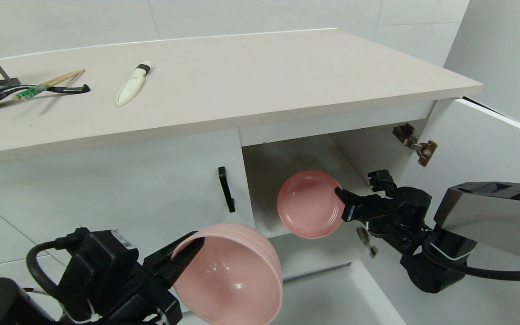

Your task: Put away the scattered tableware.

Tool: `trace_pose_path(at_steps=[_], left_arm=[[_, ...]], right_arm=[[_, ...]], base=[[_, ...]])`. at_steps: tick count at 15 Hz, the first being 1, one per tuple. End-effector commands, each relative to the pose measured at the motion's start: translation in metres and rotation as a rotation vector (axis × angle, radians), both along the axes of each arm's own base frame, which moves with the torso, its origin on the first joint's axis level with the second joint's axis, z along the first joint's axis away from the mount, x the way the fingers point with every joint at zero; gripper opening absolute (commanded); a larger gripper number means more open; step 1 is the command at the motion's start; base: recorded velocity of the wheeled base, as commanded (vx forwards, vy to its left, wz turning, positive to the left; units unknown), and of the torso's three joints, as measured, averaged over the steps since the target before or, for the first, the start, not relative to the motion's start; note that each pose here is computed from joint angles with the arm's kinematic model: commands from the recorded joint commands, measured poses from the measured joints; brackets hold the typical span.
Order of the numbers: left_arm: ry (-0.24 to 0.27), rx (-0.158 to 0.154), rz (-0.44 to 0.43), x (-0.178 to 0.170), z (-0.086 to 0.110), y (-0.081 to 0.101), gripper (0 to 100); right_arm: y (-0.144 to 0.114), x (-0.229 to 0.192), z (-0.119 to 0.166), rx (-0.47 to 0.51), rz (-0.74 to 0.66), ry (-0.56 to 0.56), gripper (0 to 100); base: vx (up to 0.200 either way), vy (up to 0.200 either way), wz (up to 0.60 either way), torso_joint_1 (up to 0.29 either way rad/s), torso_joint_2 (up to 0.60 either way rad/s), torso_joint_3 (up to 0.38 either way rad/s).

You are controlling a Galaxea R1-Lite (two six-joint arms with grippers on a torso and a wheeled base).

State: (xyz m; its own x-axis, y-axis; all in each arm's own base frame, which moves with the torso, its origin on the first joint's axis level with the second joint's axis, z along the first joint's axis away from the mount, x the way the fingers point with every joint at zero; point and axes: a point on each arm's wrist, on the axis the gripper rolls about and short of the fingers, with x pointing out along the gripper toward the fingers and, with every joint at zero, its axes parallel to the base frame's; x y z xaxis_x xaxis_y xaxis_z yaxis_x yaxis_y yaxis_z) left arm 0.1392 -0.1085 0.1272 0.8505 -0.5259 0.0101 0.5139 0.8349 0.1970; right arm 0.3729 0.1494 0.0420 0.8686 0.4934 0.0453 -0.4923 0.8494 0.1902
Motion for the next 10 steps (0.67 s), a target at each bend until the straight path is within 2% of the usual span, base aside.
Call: trace_pose_path(at_steps=[1,3,10], left_arm=[[-0.023,-0.021,0.0,-0.0031,0.0053,0.0025,0],[-0.038,-0.033,-0.002,-0.0051,0.0085,0.004,0],[-0.026,-0.019,-0.001,-0.0033,0.0056,0.0026,0]], right_arm=[[0.0062,-0.0006,-0.0043,-0.002,0.014,0.005,0],[0.0077,-0.0019,-0.0009,0.001,0.019,-0.002,0],[0.0084,-0.0033,-0.002,-0.002,0.021,0.004,0]], base=[[0.2,0.0,0.0,0.007,0.01,-0.002],[0.2,0.0,0.0,0.005,0.0,0.005],[0.0,0.0,0.0,0.0,0.0,0.0]])
